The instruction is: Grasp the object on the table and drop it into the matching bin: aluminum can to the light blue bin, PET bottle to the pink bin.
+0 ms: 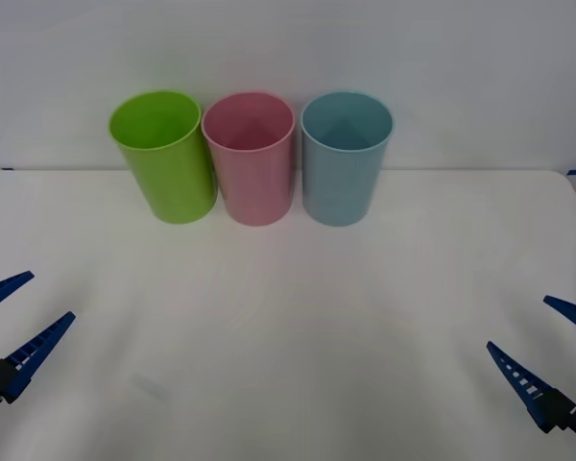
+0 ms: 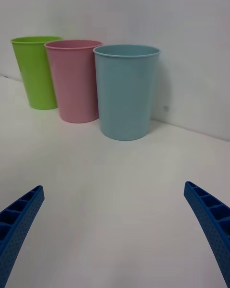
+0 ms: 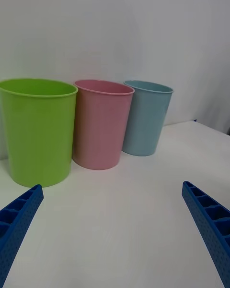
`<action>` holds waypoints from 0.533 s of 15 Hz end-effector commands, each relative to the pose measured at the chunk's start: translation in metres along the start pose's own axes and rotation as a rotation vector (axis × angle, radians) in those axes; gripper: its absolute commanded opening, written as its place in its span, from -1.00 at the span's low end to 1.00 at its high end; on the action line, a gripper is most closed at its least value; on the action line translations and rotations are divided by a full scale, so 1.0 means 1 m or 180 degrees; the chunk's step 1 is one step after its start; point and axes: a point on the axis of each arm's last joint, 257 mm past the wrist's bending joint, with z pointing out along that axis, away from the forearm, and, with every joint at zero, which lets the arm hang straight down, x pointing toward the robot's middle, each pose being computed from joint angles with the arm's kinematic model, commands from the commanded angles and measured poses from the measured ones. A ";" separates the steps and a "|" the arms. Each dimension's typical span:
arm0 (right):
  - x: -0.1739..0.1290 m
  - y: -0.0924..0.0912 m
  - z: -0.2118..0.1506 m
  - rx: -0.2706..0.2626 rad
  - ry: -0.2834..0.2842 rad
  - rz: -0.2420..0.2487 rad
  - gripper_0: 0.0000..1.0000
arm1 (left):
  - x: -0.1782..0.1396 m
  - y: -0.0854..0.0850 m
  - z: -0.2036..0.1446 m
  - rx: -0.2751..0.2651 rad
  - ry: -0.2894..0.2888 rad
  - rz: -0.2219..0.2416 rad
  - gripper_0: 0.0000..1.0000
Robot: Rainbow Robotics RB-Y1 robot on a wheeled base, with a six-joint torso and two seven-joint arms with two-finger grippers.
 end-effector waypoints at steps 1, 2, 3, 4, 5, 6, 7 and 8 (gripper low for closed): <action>0.012 -0.004 -0.008 0.0065 0.0043 0.0109 1.00 | 0.000 0.000 0.000 0.0000 0.0000 0.0000 1.00; 0.014 -0.005 -0.009 0.0071 0.0052 0.0110 1.00 | 0.000 0.000 0.000 0.0000 0.0000 0.0000 1.00; 0.014 -0.004 -0.010 0.0073 0.0060 0.0110 1.00 | 0.000 0.000 0.000 0.0000 0.0000 0.0000 1.00; 0.015 -0.004 -0.011 0.0075 0.0068 0.0115 1.00 | 0.000 0.000 0.000 0.0000 0.0000 0.0000 1.00; 0.017 -0.003 -0.012 0.0079 0.0084 0.0125 1.00 | 0.000 0.000 0.000 0.0000 0.0000 0.0000 1.00; 0.018 -0.003 -0.013 0.0080 0.0088 0.0128 1.00 | 0.000 0.000 0.000 0.0000 0.0000 0.0000 1.00; 0.018 -0.003 -0.013 0.0084 0.0090 0.0134 1.00 | 0.000 0.000 0.000 0.0000 0.0000 0.0000 1.00; 0.018 -0.002 -0.013 0.0073 0.0091 0.0136 1.00 | 0.000 0.000 0.000 0.0000 0.0000 0.0000 1.00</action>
